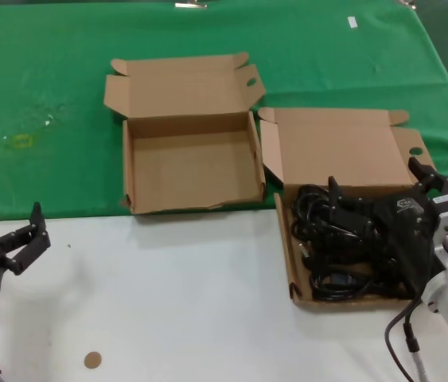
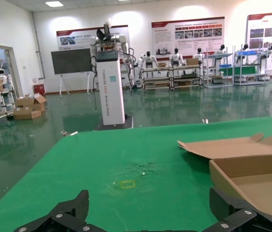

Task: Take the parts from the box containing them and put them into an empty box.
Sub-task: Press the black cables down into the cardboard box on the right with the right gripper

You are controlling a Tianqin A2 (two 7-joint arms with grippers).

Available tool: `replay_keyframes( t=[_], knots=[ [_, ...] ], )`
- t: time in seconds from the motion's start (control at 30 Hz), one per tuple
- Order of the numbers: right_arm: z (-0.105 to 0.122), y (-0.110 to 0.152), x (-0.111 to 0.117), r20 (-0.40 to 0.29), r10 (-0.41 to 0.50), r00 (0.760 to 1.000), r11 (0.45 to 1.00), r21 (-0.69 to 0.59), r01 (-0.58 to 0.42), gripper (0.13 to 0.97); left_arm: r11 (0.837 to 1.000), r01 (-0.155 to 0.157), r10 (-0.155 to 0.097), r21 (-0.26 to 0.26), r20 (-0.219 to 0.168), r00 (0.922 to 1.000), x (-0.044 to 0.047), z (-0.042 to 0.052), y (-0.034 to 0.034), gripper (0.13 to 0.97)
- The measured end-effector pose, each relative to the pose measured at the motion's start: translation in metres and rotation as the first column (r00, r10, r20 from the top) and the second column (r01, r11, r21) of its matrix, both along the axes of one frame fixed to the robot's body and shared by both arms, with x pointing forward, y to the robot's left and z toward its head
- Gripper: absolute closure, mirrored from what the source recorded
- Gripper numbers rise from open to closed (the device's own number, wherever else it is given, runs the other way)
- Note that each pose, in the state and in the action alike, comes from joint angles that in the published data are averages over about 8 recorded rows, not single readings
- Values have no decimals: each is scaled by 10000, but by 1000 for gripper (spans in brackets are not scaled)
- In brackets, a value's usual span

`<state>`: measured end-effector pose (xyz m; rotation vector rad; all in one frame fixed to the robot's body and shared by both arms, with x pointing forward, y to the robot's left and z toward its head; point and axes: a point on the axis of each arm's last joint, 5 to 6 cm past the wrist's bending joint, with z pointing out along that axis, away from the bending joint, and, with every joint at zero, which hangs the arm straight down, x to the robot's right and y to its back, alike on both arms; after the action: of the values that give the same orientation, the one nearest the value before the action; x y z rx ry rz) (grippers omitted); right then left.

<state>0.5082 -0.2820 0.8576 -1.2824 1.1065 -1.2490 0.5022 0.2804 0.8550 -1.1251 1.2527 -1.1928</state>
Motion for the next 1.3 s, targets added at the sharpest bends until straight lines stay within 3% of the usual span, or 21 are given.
replay_keyframes(
  t=[0.23,0.37,0.83,0.93,1.07,1.3],
  knots=[
    [0,0,0,-1,0,10000,10000,0,0,130,10000,0,0,0,0,10000,0,0,0,302],
    [-6,3,2,-30,15,10000,10000,4,-15,130,10000,0,0,0,0,10000,0,0,0,302],
    [-7,-9,-5,-193,425,9989,9979,-474,-434,130,10000,0,0,0,0,10000,0,0,0,631],
    [24,-49,-8,-218,618,9979,9959,-642,-631,130,10000,0,0,1,0,10000,0,0,0,713],
    [91,-129,-8,-282,996,9946,9904,-935,-1019,130,10000,0,0,1,0,10000,0,0,0,713],
    [341,-390,7,-556,2027,9777,9706,-1207,-2081,130,10000,0,0,2,0,10000,0,0,0,845]
  ],
)
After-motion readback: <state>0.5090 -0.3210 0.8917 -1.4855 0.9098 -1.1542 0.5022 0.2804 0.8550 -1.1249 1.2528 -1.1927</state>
